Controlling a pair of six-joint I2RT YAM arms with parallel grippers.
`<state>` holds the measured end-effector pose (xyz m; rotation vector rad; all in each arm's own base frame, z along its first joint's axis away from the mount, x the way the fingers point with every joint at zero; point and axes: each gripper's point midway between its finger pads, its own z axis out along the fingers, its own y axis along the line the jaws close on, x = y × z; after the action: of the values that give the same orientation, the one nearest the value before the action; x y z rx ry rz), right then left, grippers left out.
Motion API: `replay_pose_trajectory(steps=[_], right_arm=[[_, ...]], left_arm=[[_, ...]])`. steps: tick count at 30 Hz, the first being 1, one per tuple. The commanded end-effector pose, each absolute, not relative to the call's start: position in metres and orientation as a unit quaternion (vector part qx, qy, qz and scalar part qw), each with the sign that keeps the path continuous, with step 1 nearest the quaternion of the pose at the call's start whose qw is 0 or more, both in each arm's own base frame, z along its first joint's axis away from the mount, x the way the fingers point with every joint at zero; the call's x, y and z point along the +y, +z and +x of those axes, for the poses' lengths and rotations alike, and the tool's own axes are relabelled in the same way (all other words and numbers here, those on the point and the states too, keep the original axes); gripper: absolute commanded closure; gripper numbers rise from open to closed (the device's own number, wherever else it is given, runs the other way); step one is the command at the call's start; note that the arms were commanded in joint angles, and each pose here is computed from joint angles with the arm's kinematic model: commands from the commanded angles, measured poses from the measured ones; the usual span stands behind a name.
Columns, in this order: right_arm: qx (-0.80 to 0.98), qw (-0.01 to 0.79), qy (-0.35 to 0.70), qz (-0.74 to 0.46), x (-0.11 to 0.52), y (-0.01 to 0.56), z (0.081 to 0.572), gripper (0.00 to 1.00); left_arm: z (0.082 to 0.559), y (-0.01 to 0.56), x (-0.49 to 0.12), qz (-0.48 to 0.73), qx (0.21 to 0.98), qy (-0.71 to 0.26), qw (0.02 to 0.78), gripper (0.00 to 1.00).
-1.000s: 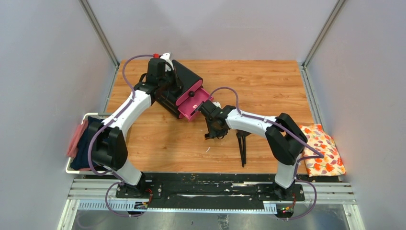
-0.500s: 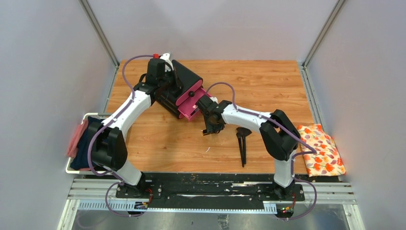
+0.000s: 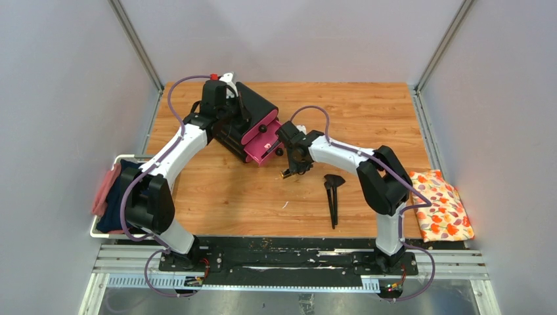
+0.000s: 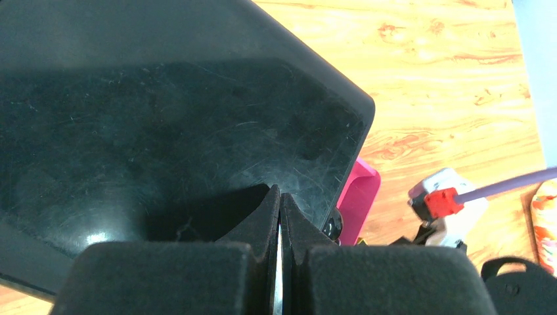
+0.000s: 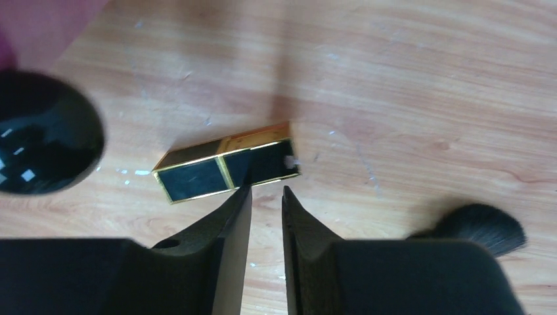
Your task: Organize the makeup
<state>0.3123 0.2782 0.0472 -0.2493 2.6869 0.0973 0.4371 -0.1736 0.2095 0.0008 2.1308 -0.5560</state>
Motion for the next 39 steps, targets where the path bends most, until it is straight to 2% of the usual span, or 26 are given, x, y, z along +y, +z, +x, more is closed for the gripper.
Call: replay_pose_trajectory(steps=[1,6,10,14,19,23,31,39], right_arm=[[0.969,0.241,0.021,-0.056,0.257,0.062,0.337,0.74],[0.965,0.259,0.025,-0.038,0.249,0.077,0.362,0.75],[0.968,0.24,0.07,-0.037,0.254,0.082,0.369,0.74],[0.968,0.231,0.088,-0.051,0.267,0.083,0.35,0.75],[0.966,0.216,0.122,-0.074,0.286,0.076,0.319,0.86],[0.961,0.217,0.138,-0.099,0.308,0.075,0.305,0.91],[0.95,0.179,0.237,-0.101,0.355,0.069,0.289,0.95],[0.959,0.159,0.222,-0.084,0.353,0.04,0.283,0.99]], left_arm=[[0.417,0.172,-0.167,-0.006,0.895,-0.211,0.393,1.0],[0.418,0.172,-0.166,-0.005,0.895,-0.207,0.395,1.0],[0.418,0.169,-0.166,-0.005,0.896,-0.206,0.393,1.0],[0.419,0.166,-0.164,-0.007,0.898,-0.2,0.392,1.0],[0.421,0.162,-0.167,-0.007,0.899,-0.206,0.388,1.0],[0.421,0.159,-0.168,-0.007,0.899,-0.207,0.385,1.0],[0.419,0.159,-0.167,-0.007,0.9,-0.205,0.386,1.0],[0.418,0.16,-0.167,-0.006,0.899,-0.206,0.387,1.0]])
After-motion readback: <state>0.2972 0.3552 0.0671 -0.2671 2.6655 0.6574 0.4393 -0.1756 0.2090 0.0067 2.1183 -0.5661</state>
